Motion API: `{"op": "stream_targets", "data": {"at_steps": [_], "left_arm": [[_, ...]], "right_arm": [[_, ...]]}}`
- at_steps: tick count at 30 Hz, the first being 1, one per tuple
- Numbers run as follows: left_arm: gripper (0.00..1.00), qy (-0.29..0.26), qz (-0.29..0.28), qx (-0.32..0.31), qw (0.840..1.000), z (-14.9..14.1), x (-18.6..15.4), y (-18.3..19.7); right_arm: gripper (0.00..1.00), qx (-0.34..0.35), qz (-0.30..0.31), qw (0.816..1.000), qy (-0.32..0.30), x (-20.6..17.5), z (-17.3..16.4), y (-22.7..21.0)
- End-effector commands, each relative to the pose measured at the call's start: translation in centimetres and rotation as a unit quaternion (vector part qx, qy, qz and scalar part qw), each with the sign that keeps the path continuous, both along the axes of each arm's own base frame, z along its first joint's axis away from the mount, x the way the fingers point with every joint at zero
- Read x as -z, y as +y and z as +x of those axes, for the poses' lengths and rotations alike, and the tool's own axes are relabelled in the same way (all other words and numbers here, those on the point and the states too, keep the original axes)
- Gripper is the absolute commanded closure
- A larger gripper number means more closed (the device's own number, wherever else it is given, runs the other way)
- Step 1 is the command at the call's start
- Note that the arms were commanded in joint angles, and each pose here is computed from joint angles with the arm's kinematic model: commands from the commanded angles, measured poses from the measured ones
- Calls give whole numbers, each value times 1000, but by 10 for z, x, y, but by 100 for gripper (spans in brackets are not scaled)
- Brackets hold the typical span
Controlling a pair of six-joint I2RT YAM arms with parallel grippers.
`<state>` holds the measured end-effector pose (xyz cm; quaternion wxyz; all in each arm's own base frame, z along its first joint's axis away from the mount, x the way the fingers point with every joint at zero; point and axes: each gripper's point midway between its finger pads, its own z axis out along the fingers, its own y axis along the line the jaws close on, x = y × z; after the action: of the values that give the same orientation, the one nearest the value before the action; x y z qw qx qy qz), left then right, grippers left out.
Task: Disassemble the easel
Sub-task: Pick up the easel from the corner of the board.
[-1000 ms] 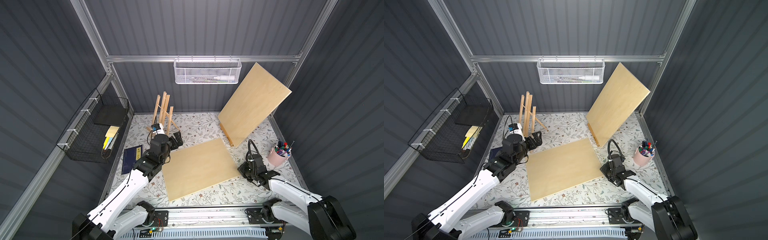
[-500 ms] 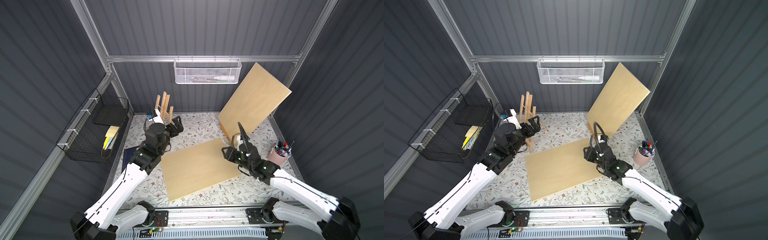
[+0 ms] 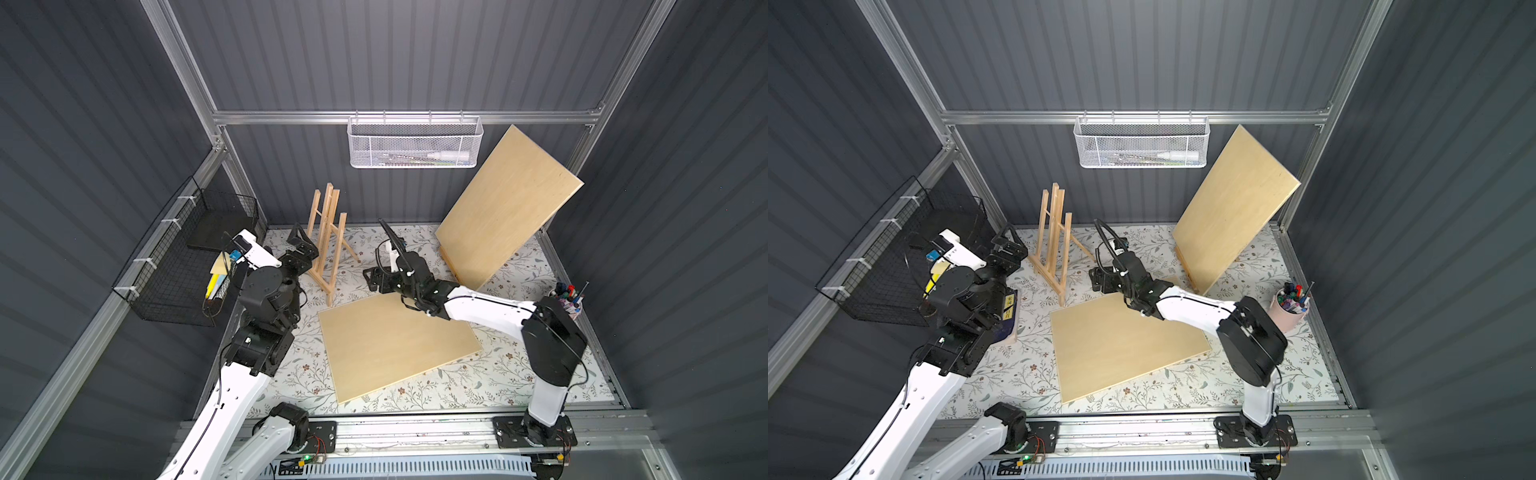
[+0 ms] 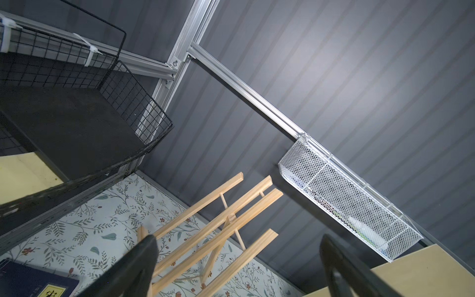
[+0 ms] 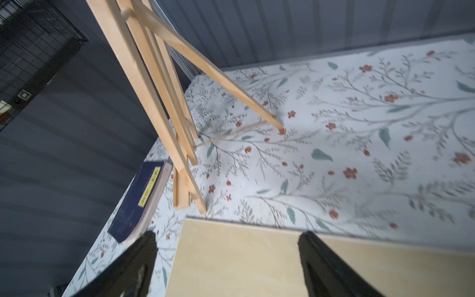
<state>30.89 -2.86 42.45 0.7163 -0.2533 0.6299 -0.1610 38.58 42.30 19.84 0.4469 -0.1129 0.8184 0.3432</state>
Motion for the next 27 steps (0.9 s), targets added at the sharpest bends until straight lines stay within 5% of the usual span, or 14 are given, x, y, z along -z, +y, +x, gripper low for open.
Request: {"op": "stream_targets", "data": {"at_steps": [1,15,27], "left_arm": [[1,-18,3,13,1000,2,-6,-2],[1,-18,34,41,998,27,1,14],[1,-12,46,40,998,34,7,20]], "right_arm": [[12,-29,45,996,-76,-23,12,36],[24,-37,73,990,-118,3,42,105],[63,-10,90,986,-138,10,65,122]]}}
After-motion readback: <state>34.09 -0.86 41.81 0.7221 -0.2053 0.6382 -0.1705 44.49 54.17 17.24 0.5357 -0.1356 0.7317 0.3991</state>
